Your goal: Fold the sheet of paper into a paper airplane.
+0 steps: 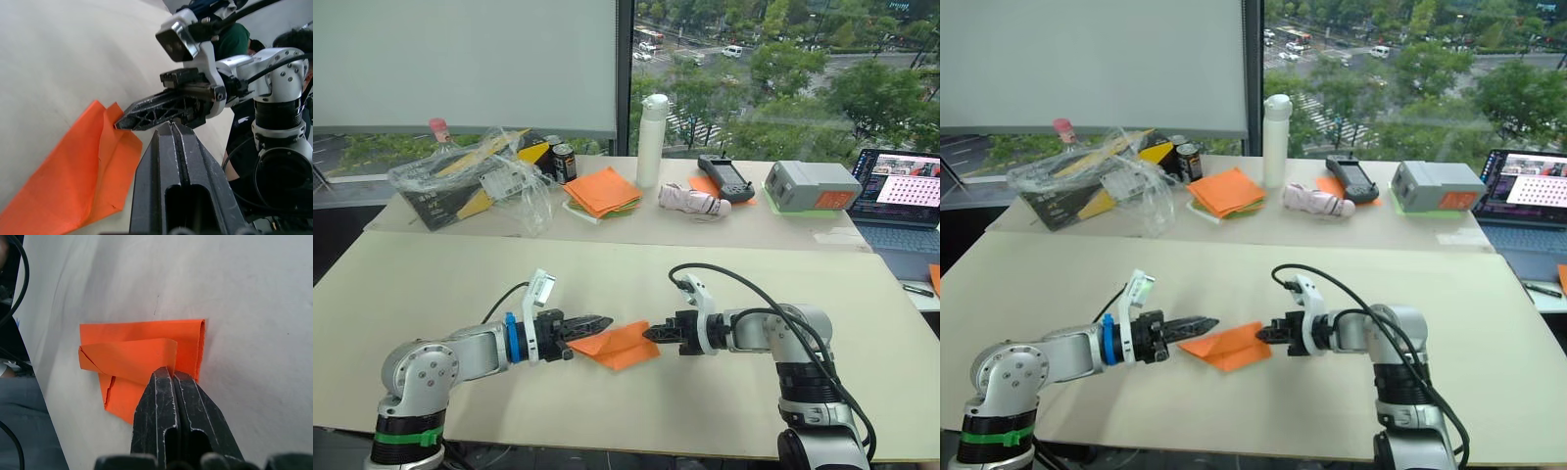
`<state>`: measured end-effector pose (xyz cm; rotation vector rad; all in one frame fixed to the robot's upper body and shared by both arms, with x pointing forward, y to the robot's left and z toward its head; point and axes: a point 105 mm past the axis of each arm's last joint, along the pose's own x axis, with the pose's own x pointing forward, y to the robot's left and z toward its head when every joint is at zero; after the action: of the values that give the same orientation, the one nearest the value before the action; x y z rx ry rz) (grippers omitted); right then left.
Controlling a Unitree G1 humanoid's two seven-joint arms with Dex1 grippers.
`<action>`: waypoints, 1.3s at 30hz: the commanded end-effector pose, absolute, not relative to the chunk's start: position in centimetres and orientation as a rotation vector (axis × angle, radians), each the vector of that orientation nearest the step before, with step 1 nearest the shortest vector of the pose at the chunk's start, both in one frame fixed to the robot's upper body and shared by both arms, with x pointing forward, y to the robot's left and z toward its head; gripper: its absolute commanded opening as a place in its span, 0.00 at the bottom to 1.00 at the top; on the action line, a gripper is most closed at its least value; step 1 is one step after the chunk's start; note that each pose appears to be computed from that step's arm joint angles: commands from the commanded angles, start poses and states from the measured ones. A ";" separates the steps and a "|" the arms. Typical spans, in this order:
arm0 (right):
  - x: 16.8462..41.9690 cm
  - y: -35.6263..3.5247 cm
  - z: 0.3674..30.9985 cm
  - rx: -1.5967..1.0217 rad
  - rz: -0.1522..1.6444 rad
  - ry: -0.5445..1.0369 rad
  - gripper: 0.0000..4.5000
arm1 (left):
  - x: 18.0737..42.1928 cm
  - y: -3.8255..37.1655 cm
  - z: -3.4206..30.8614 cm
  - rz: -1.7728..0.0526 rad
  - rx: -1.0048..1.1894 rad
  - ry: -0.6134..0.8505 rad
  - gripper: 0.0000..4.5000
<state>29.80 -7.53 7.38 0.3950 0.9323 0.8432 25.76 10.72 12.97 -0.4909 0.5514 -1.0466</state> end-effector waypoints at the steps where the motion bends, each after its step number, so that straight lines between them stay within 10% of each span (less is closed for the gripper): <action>1: 28.8 -9.2 4.0 0.394 0.726 1.079 0.01 | 25.3 9.8 12.5 -1.078 -0.442 0.572 0.00; 35: 28.5 -9.2 4.5 0.393 0.747 1.042 0.01 | 26.8 10.6 5.9 -0.919 -0.244 0.707 0.00; 39: 28.6 -9.2 4.8 0.377 0.760 1.015 0.26 | 26.8 10.6 6.0 -0.922 -0.247 0.706 0.00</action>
<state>29.26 -7.73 7.40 0.4027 0.9168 0.8568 27.01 10.33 6.78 -0.2519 0.6724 -0.9413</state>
